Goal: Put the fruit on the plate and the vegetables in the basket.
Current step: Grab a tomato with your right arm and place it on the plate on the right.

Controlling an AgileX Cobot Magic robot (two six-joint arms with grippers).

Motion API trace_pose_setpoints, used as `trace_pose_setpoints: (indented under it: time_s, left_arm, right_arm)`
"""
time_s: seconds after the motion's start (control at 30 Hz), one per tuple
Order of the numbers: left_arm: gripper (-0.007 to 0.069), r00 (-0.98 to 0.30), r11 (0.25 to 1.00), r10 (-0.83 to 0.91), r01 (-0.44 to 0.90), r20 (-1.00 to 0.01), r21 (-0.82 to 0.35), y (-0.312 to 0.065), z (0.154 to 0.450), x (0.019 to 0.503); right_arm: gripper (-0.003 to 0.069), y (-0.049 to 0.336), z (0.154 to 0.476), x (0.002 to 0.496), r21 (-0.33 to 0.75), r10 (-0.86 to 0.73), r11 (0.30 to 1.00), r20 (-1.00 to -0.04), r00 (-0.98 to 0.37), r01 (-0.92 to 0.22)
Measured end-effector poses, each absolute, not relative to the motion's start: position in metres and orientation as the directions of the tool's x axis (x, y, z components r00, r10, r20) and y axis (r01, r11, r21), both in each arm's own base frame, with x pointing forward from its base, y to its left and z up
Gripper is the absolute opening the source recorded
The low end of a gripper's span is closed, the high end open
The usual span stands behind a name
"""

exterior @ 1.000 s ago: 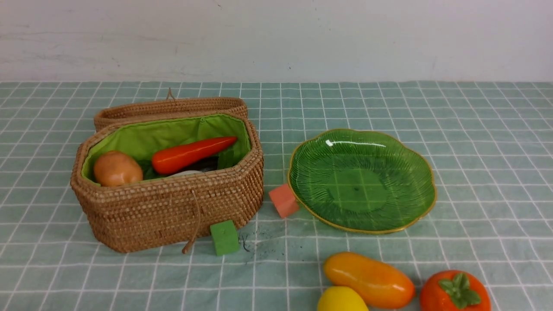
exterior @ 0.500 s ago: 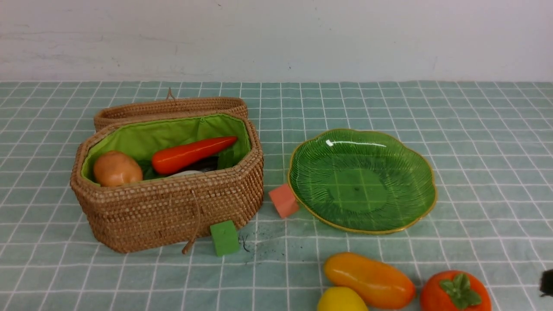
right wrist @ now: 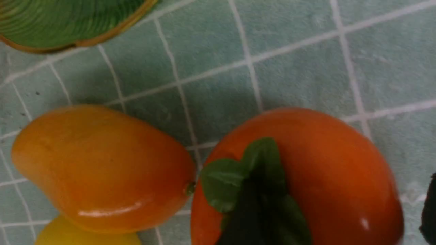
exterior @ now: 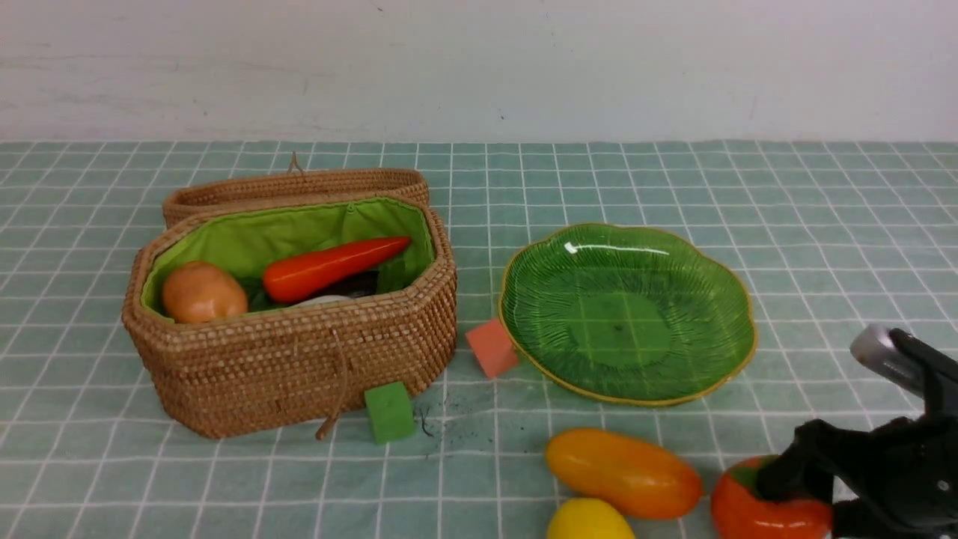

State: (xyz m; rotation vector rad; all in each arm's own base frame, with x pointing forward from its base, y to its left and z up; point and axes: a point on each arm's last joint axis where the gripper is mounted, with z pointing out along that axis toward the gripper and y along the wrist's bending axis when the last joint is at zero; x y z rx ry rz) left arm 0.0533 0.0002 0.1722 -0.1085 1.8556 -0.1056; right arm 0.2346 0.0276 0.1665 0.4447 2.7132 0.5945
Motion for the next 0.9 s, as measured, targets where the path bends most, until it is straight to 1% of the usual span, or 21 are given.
trace_pose_setpoints:
  time_s: [0.03,0.07,0.1,0.23,0.3,0.37,0.4,0.43,0.5,0.53,0.57,0.63,0.67,0.7,0.77,0.8,0.9]
  left_arm:
    - [0.0079,-0.282,0.991,-0.129,-0.02,-0.951,-0.129,0.0,0.172,0.053]
    - [0.0079,-0.282,0.991,-0.129,-0.02,-0.951,-0.129,0.0,0.172,0.053]
    - [0.0081,-0.282,0.991,-0.129,-0.02,-0.951,-0.129,0.0,0.172,0.053]
    - [0.0085,-0.282,0.991,-0.129,-0.02,-0.951,-0.129,0.0,0.172,0.053]
    - [0.0087,-0.282,0.991,-0.129,-0.02,-0.951,-0.129,0.0,0.172,0.053]
    - [0.009,-0.282,0.991,-0.129,-0.02,-0.951,-0.129,0.0,0.172,0.053]
    - [0.009,-0.282,0.991,-0.129,-0.02,-0.951,-0.129,0.0,0.172,0.053]
    - [0.0092,-0.282,0.991,-0.129,-0.02,-0.951,-0.129,0.0,0.172,0.053]
    - [0.0092,-0.282,0.991,-0.129,-0.02,-0.951,-0.129,0.0,0.172,0.053]
    - [0.0092,-0.282,0.991,-0.129,-0.02,-0.951,-0.129,0.0,0.172,0.053]
    - [0.0094,-0.282,0.991,-0.129,-0.02,-0.951,-0.129,0.0,0.172,0.053]
    - [0.0096,-0.282,0.991,-0.129,-0.02,-0.951,-0.129,0.0,0.172,0.053]
    - [0.0096,-0.282,0.991,-0.129,-0.02,-0.951,-0.129,0.0,0.172,0.053]
    - [0.0098,-0.282,0.991,-0.129,-0.02,-0.951,-0.129,0.0,0.172,0.053]
    - [0.0103,-0.282,0.991,-0.129,-0.02,-0.951,-0.129,0.0,0.172,0.053]
    - [0.0103,-0.282,0.991,-0.129,-0.02,-0.951,-0.129,0.0,0.172,0.053]
    - [0.0104,-0.282,0.991,-0.129,-0.02,-0.951,-0.129,0.0,0.172,0.053]
  right_arm:
    - [0.0506,0.032,0.163,0.24,0.487,0.369,0.844,-0.22,-0.903,0.226]
    - [0.0498,0.032,0.162,0.24,0.489,0.366,0.844,-0.22,-0.904,0.222]
    - [0.0489,0.033,0.163,0.241,0.497,0.345,0.845,-0.23,-0.91,0.195]
    - [0.0496,0.032,0.168,0.241,0.507,0.312,0.849,-0.249,-0.917,0.151]
    - [0.0496,0.031,0.175,0.24,0.498,0.272,0.86,-0.264,-0.925,0.111]
    - [0.0496,0.028,0.199,0.246,0.477,0.212,0.878,-0.326,-0.921,0.034]
    - [0.0496,0.027,0.203,0.247,0.471,0.207,0.882,-0.337,-0.918,0.026]
    - [0.0496,0.024,0.222,0.255,0.448,0.186,0.894,-0.403,-0.896,-0.016]
    - [0.0496,0.021,0.252,0.271,0.419,0.166,0.905,-0.506,-0.847,-0.073]
    - [0.0496,0.02,0.258,0.274,0.415,0.165,0.906,-0.525,-0.835,-0.082]
    - [0.0496,0.02,0.277,0.286,0.397,0.152,0.909,-0.592,-0.792,-0.122]
    - [0.0496,0.025,0.299,0.307,0.395,0.151,0.901,-0.674,-0.723,-0.18]
    - [0.0496,0.026,0.301,0.309,0.396,0.153,0.899,-0.68,-0.717,-0.185]
    - [0.0496,0.03,0.306,0.32,0.398,0.156,0.894,-0.708,-0.689,-0.206]
    - [0.0496,0.04,0.302,0.348,0.394,0.159,0.888,-0.749,-0.644,-0.239]
    - [0.0496,0.046,0.296,0.362,0.389,0.158,0.888,-0.761,-0.629,-0.247]
    - [0.0496,0.055,0.27,0.394,0.385,0.149,0.889,-0.756,-0.637,-0.249]
